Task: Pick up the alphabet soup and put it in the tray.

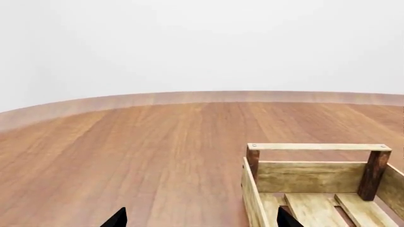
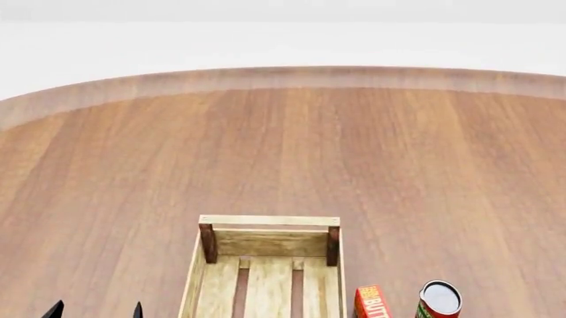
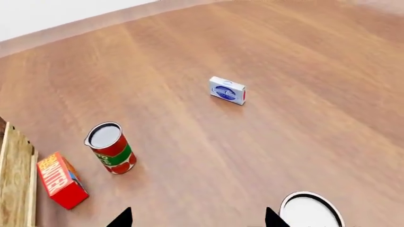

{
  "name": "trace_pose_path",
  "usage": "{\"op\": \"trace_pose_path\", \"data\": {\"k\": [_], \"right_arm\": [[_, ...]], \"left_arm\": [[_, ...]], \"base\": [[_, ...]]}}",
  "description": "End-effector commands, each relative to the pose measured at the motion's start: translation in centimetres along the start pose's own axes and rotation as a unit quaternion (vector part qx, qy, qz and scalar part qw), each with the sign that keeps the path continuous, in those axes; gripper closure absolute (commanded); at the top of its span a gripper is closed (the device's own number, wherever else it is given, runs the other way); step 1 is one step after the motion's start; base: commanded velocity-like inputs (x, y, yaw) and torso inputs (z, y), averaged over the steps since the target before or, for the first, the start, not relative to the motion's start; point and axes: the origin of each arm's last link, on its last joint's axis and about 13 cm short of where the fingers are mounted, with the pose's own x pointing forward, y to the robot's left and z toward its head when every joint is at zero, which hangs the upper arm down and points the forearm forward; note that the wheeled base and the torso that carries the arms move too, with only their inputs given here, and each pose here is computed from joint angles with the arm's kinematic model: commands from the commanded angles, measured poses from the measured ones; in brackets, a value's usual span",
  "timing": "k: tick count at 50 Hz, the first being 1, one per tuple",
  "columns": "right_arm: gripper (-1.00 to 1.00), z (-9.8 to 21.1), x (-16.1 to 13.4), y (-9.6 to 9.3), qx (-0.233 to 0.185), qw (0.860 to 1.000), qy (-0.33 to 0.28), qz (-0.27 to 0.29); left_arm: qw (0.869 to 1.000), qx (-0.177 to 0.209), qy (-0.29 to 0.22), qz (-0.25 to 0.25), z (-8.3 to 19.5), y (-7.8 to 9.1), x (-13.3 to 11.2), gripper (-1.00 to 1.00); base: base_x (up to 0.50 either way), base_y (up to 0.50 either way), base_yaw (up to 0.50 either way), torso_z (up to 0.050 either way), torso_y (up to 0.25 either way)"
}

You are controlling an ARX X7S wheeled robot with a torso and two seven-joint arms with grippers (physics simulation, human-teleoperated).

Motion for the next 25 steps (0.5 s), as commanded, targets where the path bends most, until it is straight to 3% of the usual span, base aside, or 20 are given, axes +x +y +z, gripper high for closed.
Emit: {"op": "trace_pose_path", "data": {"k": [1,17,18,25], "right_arm": [[-1.0,-0.1,-0.3,-1.5,0.006,1.0,-0.002,-0.027],[-1.0,0.0,-0.5,-3.3,0.01,0.998,-0.01,-0.056],[-1.0,-1.7,0.2,-6.0,0.013,0.993,-0.008,-0.115],[-1.0,-1.9,0.2,-6.5,0.016,0.992,-0.006,-0.121]], "left_arm": [[1.0,0.0,-0.001,-0.003,0.0,-0.1,0.0,-1.0],[1.0,-0.001,0.002,0.0,0.1,0.0,-0.1,-1.0],[1.0,-0.002,0.004,0.002,-0.1,0.0,0.0,-1.0],[1.0,-0.002,0.003,0.002,-0.1,0.0,0.0,-1.0]], "base": [[0.0,0.0,0.0,0.0,0.0],[0.0,0.0,0.0,0.0,0.0],[0.0,0.0,0.0,0.0,0.0],[0.0,0.0,0.0,0.0,0.0]]}}
